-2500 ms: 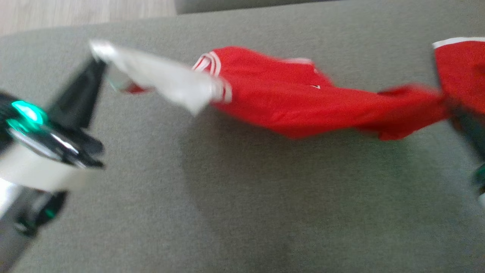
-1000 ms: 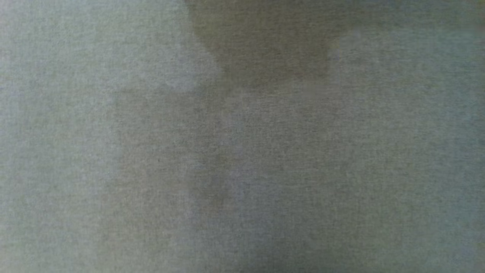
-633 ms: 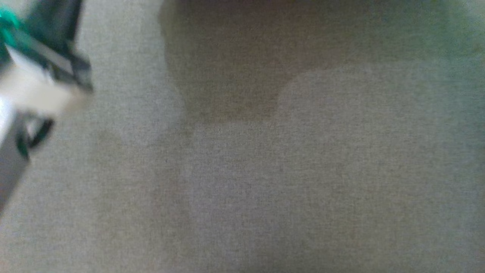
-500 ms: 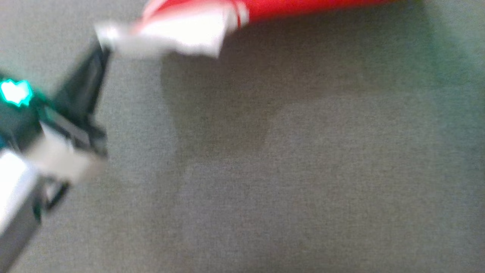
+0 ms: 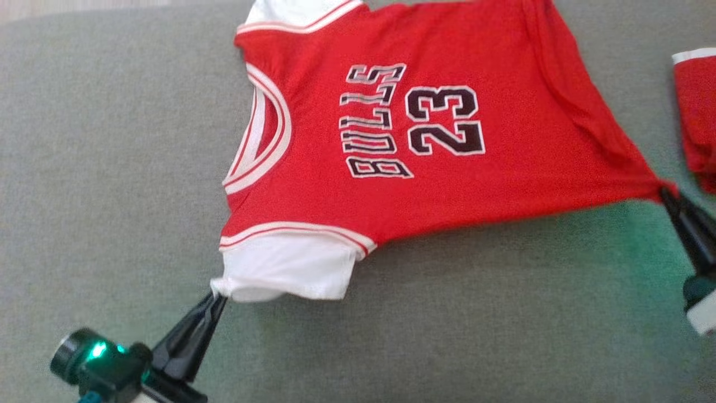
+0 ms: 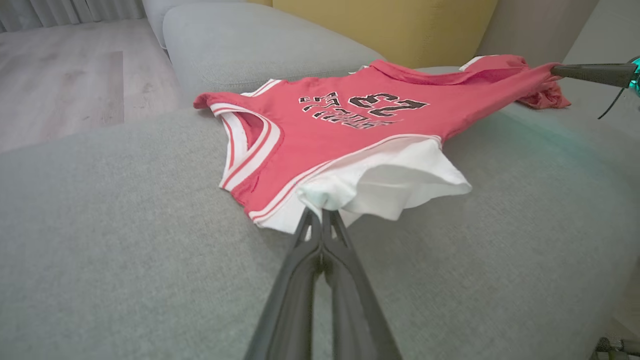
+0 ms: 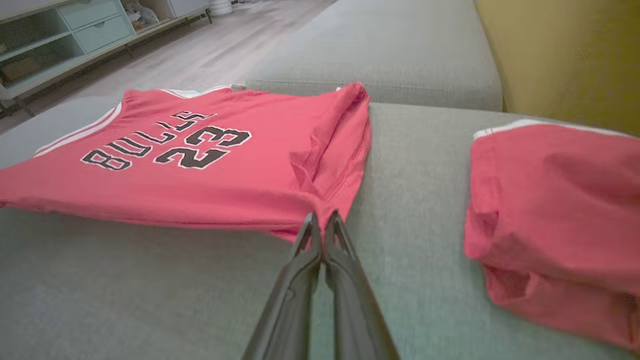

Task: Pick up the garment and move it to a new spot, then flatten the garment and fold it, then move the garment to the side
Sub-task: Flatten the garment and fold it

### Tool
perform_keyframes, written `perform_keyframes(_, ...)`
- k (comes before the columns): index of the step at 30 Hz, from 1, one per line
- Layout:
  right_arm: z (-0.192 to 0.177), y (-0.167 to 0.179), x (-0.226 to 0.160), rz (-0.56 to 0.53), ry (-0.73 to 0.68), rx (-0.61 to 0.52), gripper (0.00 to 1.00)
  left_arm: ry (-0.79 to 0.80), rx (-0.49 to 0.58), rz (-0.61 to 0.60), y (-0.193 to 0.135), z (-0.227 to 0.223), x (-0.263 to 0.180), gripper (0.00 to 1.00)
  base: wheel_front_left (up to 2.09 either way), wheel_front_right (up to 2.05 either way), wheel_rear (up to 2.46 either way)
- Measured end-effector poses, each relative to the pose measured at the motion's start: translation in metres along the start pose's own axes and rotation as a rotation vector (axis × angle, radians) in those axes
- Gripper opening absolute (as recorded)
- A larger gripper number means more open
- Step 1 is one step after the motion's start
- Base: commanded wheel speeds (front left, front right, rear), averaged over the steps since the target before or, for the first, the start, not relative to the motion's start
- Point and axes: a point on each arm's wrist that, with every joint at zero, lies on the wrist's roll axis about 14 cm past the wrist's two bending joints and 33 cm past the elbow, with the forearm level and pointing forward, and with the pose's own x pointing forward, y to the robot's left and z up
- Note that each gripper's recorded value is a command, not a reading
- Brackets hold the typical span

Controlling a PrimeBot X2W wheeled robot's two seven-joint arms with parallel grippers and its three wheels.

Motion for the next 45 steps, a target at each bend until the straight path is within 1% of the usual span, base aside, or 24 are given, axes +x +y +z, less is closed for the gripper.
perform_keyframes(2,-0.008,0.004,-0.012,-0.001,0.015,0.01,0.0,0.015,-0.017,-0.01,-0.008,-0.005,-0.006,0.0,0.0,0.0,0.0)
perform_keyframes(5,-0.011,0.006,-0.02,-0.007,0.013,0.026,0.0,0.008,-0.014,-0.013,-0.008,-0.003,-0.005,0.0,0.0,0.0,0.0)
perform_keyframes(8,-0.005,0.008,-0.016,-0.008,-0.006,0.04,0.0,-0.009,0.002,-0.019,-0.003,0.002,0.001,0.0,0.0,0.0,0.0)
perform_keyframes(11,-0.004,0.008,-0.01,-0.007,0.003,0.049,0.0,-0.049,0.044,-0.027,0.006,0.015,0.015,0.0,0.0,0.0,0.0)
perform_keyframes(14,0.002,0.006,0.003,-0.004,0.005,0.045,0.0,-0.103,0.099,-0.029,0.021,0.036,0.034,0.0,0.0,0.0,0.0)
perform_keyframes(17,0.018,0.002,0.023,0.002,-0.021,0.033,0.0,-0.147,0.152,-0.034,0.034,0.057,0.053,0.0,0.0,0.0,0.0)
perform_keyframes(18,0.028,-0.001,0.036,0.006,-0.032,0.027,0.0,-0.153,0.188,-0.038,0.043,0.065,0.065,0.0,0.0,0.0,0.0)
perform_keyframes(19,0.03,-0.002,0.043,0.011,-0.031,0.019,0.0,-0.156,0.201,-0.041,0.047,0.07,0.071,0.0,0.0,0.0,0.0)
perform_keyframes(22,0.031,-0.003,0.061,0.025,-0.009,0.001,0.0,-0.158,0.245,-0.058,0.055,0.08,0.091,0.0,0.0,0.0,0.0)
perform_keyframes(23,0.026,-0.008,0.076,0.025,0.028,-0.015,0.0,-0.154,0.269,-0.066,0.063,0.085,0.111,0.0,0.0,0.0,0.0)
perform_keyframes(28,0.017,-0.013,0.098,0.028,0.064,-0.039,0.0,-0.111,0.286,-0.061,0.076,0.076,0.139,0.0,0.0,0.0,0.0)
perform_keyframes(32,0.013,-0.011,0.111,0.041,0.076,-0.052,0.0,-0.082,0.292,-0.03,0.09,0.065,0.154,0.0,0.0,0.0,0.0)
perform_keyframes(33,0.013,-0.01,0.113,0.042,0.075,-0.054,0.0,-0.075,0.287,-0.024,0.091,0.062,0.157,0.33,0.0,0.0,0.0)
perform_keyframes(34,0.013,-0.01,0.114,0.041,0.071,-0.054,0.2,-0.07,0.277,-0.019,0.092,0.06,0.16,0.67,0.0,0.0,0.0)
perform_keyframes(35,0.013,-0.011,0.115,0.038,0.067,-0.054,0.63,-0.073,0.267,-0.017,0.091,0.058,0.161,1.0,0.0,0.0,0.0)
perform_keyframes(36,0.013,-0.012,0.115,0.031,0.063,-0.054,1.0,-0.082,0.256,-0.015,0.09,0.059,0.162,1.0,0.0,0.0,0.0)
perform_keyframes(39,0.019,-0.016,0.113,0.01,0.025,-0.046,1.0,-0.112,0.229,0.032,0.094,0.064,0.162,1.0,0.0,0.0,0.0)
perform_keyframes(42,0.027,-0.02,0.108,-0.011,-0.012,-0.054,1.0,-0.203,0.065,0.137,0.102,0.081,0.156,1.0,0.0,0.0,0.0)
perform_keyframes(45,0.04,-0.026,0.102,-0.032,-0.05,-0.082,1.0,-0.241,-0.033,0.204,0.096,0.081,0.143,1.0,0.0,0.0,0.0)
